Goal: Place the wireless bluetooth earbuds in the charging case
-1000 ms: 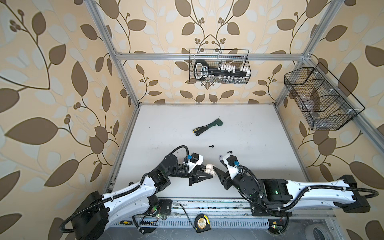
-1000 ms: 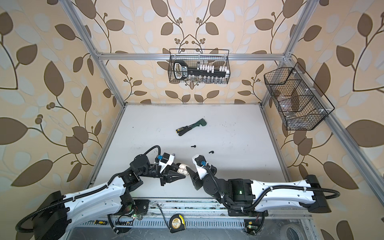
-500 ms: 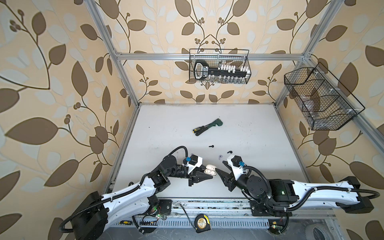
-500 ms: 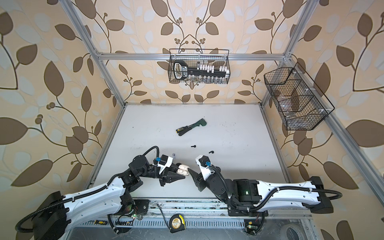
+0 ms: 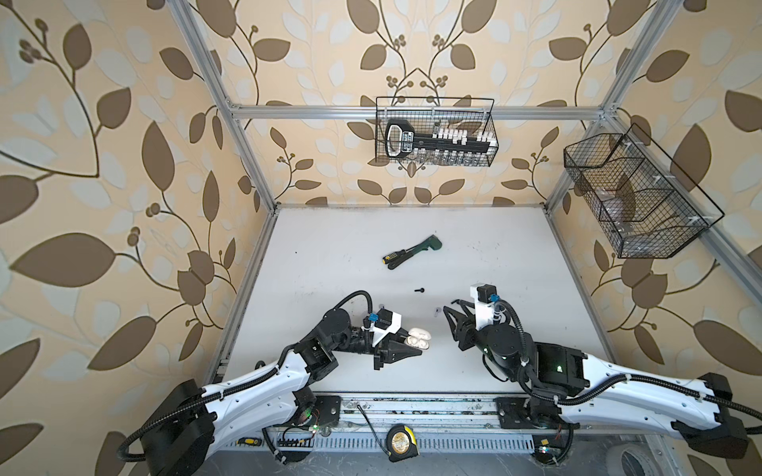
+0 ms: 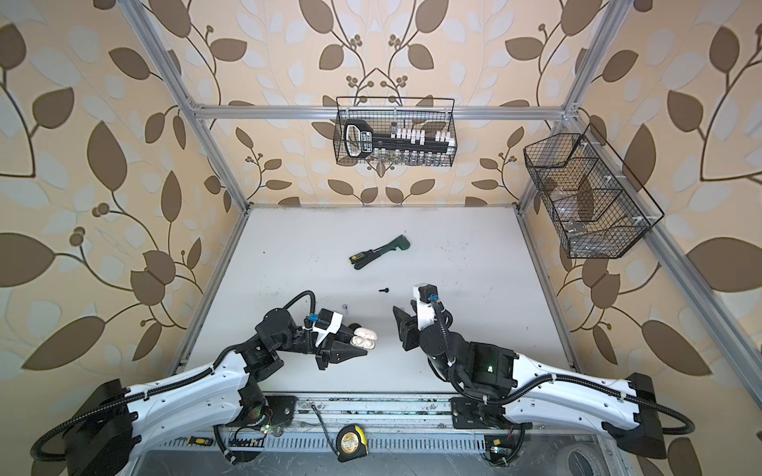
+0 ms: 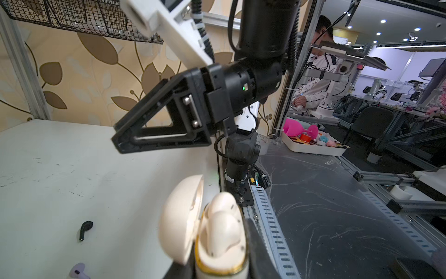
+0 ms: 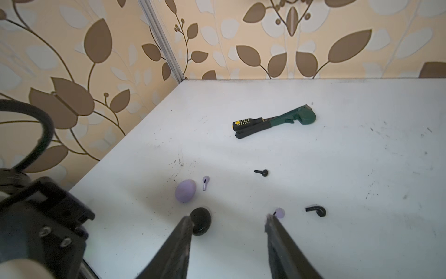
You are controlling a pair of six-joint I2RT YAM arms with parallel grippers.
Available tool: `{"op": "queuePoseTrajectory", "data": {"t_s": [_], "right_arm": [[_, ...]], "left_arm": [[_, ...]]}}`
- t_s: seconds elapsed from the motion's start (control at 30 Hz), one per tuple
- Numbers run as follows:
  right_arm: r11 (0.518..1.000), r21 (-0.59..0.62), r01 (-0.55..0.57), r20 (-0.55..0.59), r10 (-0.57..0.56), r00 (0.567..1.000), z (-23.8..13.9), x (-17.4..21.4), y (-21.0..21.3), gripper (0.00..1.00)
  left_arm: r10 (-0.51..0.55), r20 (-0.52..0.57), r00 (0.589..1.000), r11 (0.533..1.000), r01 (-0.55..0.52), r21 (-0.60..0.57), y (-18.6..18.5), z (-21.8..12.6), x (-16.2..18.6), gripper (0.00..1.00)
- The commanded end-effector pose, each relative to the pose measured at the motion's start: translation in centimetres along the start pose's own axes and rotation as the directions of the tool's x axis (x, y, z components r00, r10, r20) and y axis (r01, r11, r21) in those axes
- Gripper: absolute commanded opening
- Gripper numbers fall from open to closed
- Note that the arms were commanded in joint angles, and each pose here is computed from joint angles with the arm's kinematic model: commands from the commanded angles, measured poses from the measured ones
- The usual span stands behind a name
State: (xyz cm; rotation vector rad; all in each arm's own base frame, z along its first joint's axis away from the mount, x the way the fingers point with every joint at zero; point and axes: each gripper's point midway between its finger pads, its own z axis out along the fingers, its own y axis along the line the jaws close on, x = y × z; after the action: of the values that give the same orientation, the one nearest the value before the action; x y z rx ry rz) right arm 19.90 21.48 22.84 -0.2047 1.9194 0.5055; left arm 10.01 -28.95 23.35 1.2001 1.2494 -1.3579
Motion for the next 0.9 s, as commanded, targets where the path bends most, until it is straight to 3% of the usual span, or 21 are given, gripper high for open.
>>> {"op": "queuePoseTrajectory", "data": {"t_s": [0.0,0.27,0.87], "right_arm": [[0.996,-0.077,-0.038,-0.081,0.032,0.996,0.9,2.3,1.1,0.51],[0.98,-0.196,-0.032,-0.114,0.009,0.993,1.8,3.5,4.2,0.51],[0.931,-0.365,0.025,0.04,-0.011,0.999,-2.0,0.5,8.3,0.51]], "left_arm": [[0.066,0.044,0.997,0.996,-0.068,0.06,-1.3,0.2,-1.3,0.0],[0.039,0.023,0.999,0.996,-0.04,0.083,-1.1,0.8,-1.2,0.0],[0.024,0.006,1.0,0.996,-0.025,0.088,-1.1,1.1,-0.8,0.0]]}}
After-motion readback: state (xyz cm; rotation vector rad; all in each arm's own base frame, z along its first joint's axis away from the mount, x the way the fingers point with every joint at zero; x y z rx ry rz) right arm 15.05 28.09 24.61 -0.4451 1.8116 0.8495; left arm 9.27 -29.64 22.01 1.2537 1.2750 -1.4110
